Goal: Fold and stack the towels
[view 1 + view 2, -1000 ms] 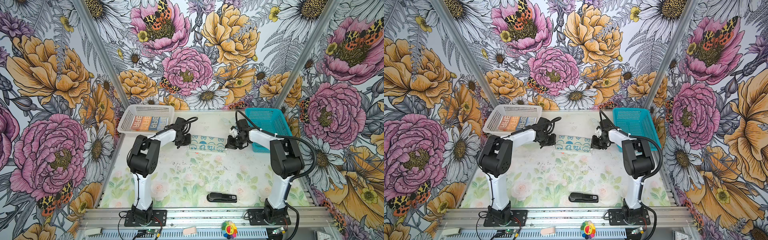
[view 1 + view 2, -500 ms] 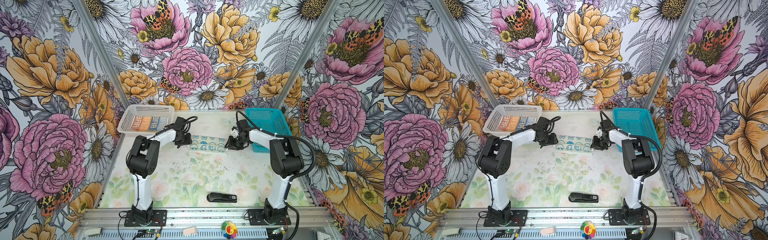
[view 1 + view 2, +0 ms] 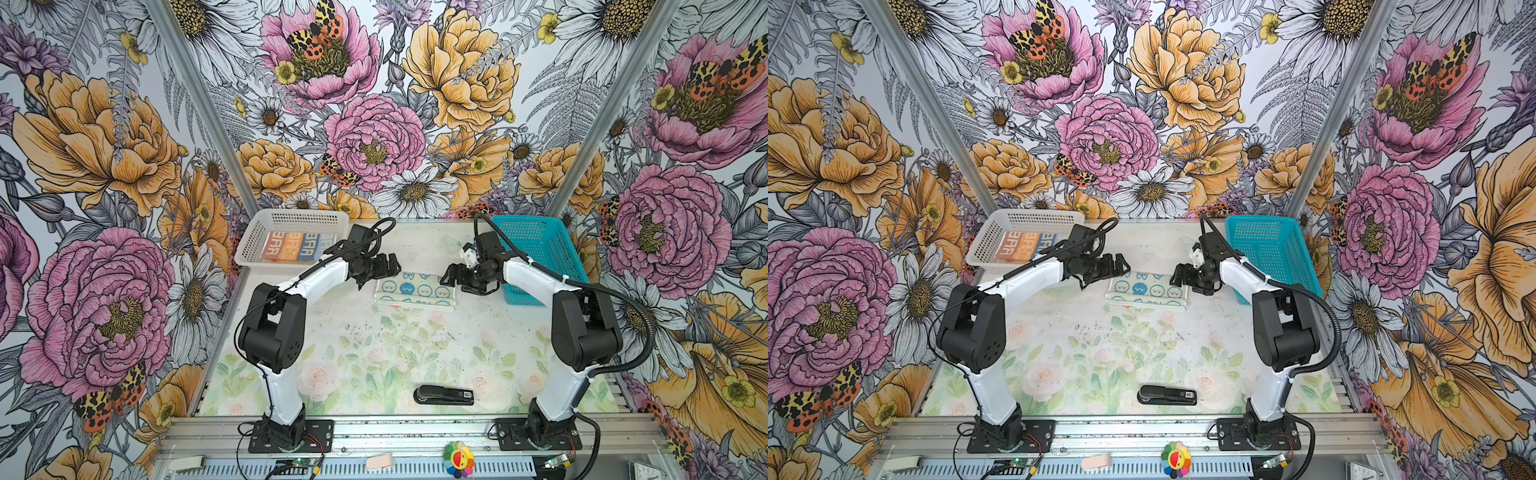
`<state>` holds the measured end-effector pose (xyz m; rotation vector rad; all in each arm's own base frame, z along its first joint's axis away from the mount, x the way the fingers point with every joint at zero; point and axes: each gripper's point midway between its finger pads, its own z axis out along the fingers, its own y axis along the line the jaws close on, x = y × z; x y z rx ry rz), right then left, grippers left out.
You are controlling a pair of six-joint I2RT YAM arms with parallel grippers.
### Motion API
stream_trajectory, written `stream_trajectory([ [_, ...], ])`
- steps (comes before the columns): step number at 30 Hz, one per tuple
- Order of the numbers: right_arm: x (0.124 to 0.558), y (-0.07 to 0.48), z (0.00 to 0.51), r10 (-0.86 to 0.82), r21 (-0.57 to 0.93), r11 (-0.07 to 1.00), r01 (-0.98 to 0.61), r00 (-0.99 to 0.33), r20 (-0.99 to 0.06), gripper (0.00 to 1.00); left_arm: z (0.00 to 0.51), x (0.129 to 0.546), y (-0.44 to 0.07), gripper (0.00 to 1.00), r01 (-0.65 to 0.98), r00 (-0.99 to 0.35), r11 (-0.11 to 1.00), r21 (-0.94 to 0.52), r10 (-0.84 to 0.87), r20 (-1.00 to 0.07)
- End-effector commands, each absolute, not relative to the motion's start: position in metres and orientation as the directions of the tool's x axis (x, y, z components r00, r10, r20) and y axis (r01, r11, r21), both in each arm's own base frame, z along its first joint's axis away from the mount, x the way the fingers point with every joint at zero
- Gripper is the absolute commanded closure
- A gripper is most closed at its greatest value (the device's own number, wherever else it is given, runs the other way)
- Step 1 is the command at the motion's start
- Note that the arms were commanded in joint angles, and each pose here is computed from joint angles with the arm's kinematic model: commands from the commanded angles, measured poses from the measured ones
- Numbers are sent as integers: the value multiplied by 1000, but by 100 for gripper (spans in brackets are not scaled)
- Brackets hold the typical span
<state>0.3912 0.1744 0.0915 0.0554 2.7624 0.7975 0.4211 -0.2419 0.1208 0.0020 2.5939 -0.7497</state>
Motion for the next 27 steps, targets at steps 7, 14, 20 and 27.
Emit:
stream_trajectory([
  [7, 382, 212, 98, 105, 624, 779, -65, -967, -232, 1, 89, 405, -265, 1, 69, -935, 790, -609, -161, -315],
  [14, 368, 215, 66, 109, 638, 769, -22, -980, -166, 1, 68, 391, -261, 1, 49, -947, 804, -593, -152, -284],
  [20, 345, 210, 44, 106, 622, 783, 4, -986, -128, 1, 47, 372, -253, 1, 22, -958, 814, -581, -150, -245],
  [27, 340, 207, 36, 104, 611, 791, 11, -988, -116, 1, 33, 364, -248, 1, 9, -962, 821, -571, -148, -228],
])
